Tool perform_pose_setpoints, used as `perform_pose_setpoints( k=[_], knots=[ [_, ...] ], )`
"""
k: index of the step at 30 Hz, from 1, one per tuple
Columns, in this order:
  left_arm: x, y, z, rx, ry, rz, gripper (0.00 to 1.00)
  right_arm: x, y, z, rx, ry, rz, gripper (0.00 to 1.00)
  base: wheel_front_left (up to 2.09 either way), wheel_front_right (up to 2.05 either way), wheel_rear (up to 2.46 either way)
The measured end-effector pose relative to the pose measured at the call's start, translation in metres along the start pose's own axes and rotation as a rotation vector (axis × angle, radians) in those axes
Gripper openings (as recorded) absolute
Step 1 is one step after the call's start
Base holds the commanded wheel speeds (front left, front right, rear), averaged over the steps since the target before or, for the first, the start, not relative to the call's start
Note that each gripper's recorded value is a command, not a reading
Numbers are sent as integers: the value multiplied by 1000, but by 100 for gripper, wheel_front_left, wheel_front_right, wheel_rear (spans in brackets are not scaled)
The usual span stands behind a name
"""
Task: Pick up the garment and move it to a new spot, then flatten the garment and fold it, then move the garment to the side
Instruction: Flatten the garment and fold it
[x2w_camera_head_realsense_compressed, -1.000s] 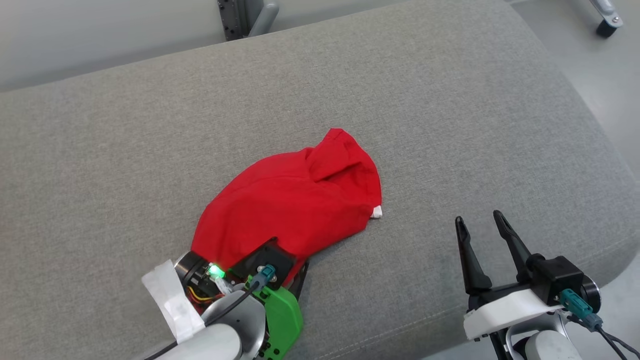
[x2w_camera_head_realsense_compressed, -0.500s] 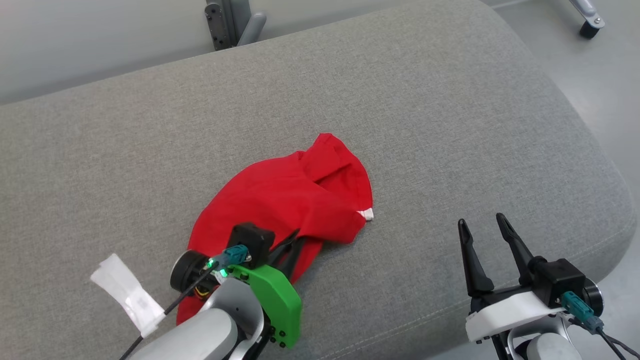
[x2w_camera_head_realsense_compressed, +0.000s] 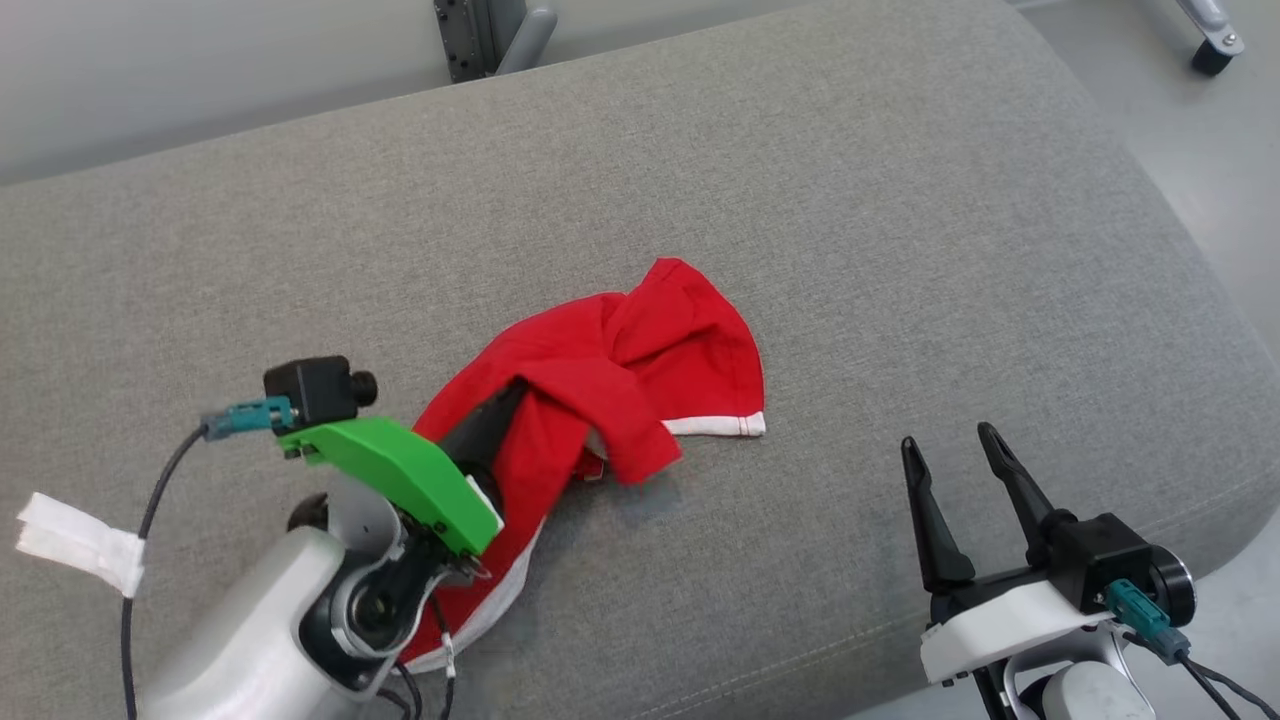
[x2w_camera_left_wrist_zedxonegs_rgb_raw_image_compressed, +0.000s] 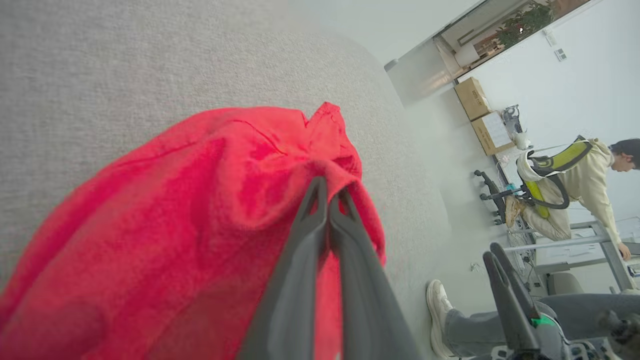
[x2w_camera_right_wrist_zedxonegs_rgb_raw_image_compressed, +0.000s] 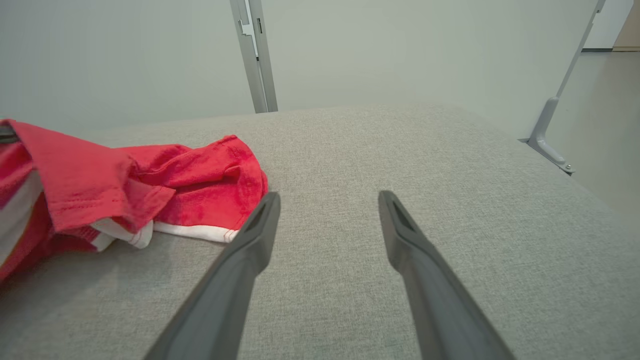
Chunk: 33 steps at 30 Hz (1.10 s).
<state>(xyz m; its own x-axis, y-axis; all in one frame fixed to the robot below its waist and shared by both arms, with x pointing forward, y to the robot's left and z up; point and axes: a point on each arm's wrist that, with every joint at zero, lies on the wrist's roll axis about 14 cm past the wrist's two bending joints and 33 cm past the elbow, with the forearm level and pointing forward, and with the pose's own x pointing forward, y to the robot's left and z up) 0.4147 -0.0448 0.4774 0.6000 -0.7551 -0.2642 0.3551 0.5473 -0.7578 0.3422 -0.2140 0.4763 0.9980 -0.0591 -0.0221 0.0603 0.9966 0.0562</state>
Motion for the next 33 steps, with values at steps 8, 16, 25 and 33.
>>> perform_pose_setpoints(
  k=[8, 16, 25, 33],
  knots=[
    [35, 75, 15, 48, -33, 258, 25, 6, 7, -6, -3, 22, 22, 100, 0, 0, 0],
    [37, 108, -4, 172, 27, 325, 100, -2, -6, -11, 4, 39, -25, 100, 0, 0, 0],
    [19, 90, -11, 258, 17, 228, 100, -7, -4, -8, 14, 27, -20, 100, 0, 0, 0],
    [-16, 65, -15, 375, 21, 174, 100, -10, 4, -3, 20, 7, 5, 100, 0, 0, 0]
  ],
)
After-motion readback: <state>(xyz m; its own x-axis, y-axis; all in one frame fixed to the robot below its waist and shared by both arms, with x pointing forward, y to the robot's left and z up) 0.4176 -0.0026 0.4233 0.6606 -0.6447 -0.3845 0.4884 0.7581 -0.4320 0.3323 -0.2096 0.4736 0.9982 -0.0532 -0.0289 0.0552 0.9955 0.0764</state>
